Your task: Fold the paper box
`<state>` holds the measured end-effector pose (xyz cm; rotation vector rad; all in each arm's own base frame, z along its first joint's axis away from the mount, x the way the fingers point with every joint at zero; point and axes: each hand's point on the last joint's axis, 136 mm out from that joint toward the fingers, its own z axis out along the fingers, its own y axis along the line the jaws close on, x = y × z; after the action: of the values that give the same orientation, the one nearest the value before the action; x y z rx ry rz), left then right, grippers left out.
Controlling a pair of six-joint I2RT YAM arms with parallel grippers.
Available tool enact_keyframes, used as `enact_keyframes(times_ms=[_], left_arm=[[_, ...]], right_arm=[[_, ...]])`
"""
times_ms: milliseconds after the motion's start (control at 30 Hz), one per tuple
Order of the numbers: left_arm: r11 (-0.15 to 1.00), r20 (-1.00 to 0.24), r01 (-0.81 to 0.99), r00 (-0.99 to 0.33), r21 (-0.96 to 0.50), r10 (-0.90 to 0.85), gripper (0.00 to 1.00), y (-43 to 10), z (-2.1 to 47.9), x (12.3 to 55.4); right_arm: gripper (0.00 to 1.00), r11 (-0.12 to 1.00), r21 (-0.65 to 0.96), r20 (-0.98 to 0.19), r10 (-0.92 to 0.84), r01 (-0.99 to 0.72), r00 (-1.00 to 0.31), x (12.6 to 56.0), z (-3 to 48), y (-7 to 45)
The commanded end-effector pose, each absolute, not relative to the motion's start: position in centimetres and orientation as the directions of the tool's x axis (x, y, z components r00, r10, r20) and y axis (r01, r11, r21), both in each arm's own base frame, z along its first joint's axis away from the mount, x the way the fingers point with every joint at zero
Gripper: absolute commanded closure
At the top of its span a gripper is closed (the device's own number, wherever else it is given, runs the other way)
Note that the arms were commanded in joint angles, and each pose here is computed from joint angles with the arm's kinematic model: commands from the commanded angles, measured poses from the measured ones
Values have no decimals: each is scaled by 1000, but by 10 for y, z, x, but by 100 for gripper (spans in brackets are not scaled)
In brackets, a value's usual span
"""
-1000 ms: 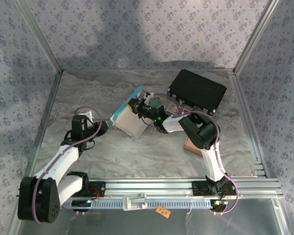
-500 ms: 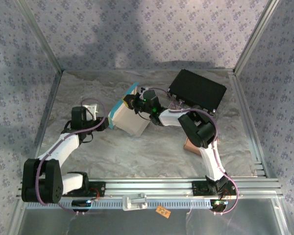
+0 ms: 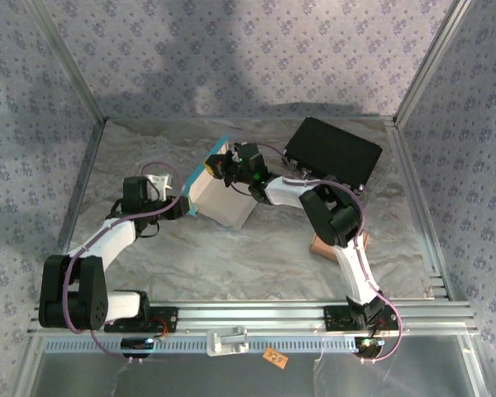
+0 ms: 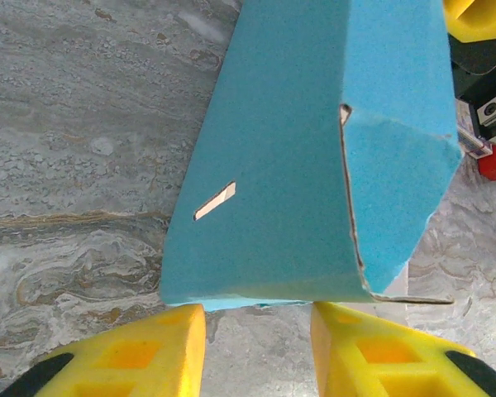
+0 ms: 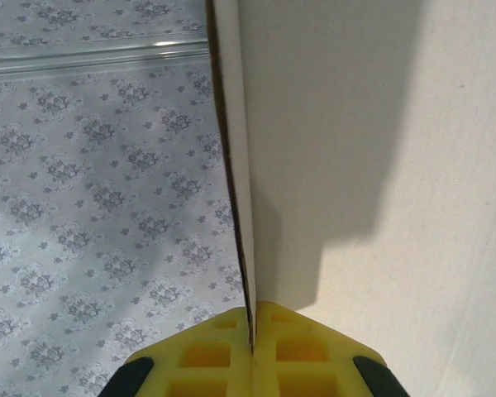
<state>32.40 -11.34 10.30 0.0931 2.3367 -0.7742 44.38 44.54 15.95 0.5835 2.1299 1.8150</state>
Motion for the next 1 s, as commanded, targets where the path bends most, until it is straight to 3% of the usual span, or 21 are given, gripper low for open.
enact_keyframes(times_ms=[0,367,967], left_arm=[[820,-650,287,-749,-495,-131,62,-117,114,337],[809,-652,338,-755,-481,-72,64,-128,117,352],[810,-645,351,-763,-469,-43,63,-142,107,350]], right_arm=[[100,140,971,108,462,193,-880,446,144,445],[100,123,964,160,444,237,-882,444,142,444],[100,96,972,150,459,217,-875,449,138,442]])
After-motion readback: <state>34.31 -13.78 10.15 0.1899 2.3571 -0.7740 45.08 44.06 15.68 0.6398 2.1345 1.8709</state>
